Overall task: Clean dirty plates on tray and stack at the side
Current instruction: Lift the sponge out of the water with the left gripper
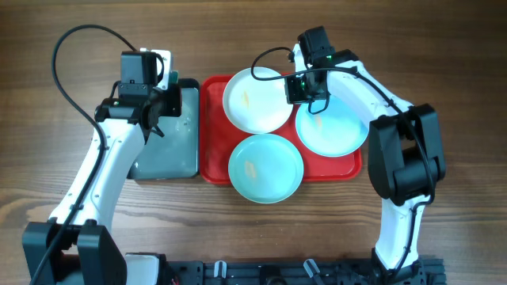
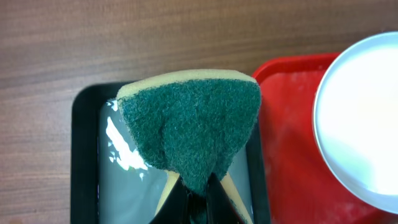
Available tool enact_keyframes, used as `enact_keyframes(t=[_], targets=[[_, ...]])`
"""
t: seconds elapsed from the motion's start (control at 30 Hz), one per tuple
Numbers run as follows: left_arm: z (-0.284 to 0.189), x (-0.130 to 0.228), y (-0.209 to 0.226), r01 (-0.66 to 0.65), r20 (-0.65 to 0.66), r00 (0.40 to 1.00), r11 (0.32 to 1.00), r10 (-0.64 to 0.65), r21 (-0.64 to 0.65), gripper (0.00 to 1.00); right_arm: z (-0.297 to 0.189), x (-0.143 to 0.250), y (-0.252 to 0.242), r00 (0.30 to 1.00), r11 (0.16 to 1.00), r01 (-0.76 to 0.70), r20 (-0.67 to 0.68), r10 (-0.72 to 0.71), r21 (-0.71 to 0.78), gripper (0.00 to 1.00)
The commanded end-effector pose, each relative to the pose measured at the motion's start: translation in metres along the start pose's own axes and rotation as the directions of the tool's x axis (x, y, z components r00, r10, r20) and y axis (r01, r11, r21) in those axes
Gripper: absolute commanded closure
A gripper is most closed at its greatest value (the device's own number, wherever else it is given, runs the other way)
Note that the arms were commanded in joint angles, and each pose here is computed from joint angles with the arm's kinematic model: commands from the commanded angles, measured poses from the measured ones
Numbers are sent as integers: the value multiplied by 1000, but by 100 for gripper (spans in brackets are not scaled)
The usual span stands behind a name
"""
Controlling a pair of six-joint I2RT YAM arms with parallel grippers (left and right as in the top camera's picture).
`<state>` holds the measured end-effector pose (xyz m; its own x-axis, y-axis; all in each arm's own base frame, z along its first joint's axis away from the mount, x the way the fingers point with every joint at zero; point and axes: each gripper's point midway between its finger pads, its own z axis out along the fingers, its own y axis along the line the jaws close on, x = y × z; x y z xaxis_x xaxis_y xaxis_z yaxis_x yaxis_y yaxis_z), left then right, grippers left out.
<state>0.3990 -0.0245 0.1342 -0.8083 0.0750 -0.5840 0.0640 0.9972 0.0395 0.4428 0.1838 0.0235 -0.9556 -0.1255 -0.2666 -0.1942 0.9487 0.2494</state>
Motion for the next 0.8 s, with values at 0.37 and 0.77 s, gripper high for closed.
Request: enact_keyframes(t=[0.37,0.77], targets=[[-3,-1,-9,65,-2,998,997,-65,45,96,2,4,17,1000,996,-4,-22,2,-91,96],[-2,-1,-9,30,0,1000,999,-30,45,96,3,6,33,999,993,19,-25,-22,-118,96]])
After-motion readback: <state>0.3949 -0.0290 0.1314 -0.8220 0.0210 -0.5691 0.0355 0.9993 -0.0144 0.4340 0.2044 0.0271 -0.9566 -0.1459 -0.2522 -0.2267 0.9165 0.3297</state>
